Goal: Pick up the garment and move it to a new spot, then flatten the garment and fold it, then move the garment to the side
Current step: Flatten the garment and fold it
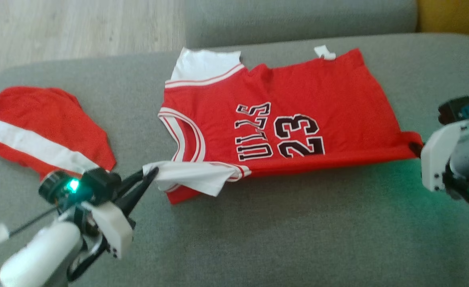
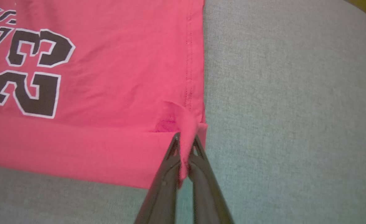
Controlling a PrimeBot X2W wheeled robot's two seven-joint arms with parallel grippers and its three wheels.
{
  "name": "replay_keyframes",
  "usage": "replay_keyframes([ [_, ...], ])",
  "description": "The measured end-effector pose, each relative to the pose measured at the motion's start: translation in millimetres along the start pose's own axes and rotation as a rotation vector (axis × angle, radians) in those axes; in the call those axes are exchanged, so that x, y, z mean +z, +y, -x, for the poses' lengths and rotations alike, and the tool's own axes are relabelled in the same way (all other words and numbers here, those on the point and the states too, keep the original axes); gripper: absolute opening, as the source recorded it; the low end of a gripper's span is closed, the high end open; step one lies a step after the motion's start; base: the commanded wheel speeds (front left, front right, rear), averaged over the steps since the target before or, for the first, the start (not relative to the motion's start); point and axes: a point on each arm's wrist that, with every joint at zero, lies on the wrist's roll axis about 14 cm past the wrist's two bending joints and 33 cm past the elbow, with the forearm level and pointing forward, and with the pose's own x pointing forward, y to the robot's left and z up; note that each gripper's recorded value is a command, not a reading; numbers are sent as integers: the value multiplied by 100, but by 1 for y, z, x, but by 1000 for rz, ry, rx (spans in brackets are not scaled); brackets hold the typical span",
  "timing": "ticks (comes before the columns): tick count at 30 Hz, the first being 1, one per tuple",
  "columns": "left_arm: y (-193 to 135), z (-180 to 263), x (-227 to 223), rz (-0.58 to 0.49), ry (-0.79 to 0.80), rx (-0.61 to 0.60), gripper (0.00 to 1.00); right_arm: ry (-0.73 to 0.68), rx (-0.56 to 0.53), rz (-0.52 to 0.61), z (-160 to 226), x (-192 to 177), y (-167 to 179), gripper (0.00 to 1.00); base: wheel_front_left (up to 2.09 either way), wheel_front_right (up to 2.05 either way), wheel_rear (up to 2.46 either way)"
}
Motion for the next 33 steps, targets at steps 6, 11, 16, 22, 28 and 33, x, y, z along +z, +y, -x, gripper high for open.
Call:
replay_keyframes([
  [6,20,-25,-8,-30,85,-10,0,45,-13,37,-23,13,-1,0,0,0,0],
  [11,30,-46,-2,-60,105,-22,0,66,-33,49,-39,22,-7,0,0,0,0],
  [16,33,-59,-7,-106,154,-50,0,99,-45,107,-50,23,-6,0,0,0,0],
  [22,44,-72,-5,-135,173,-49,0,96,-60,115,-56,29,-9,86,0,0,0],
  [28,69,-81,0,-96,131,28,100,-54,-53,63,-61,60,-6,100,0,0,0],
  [33,87,-85,37,-79,-32,117,100,-304,-53,21,-48,110,-6,100,0,0,0],
])
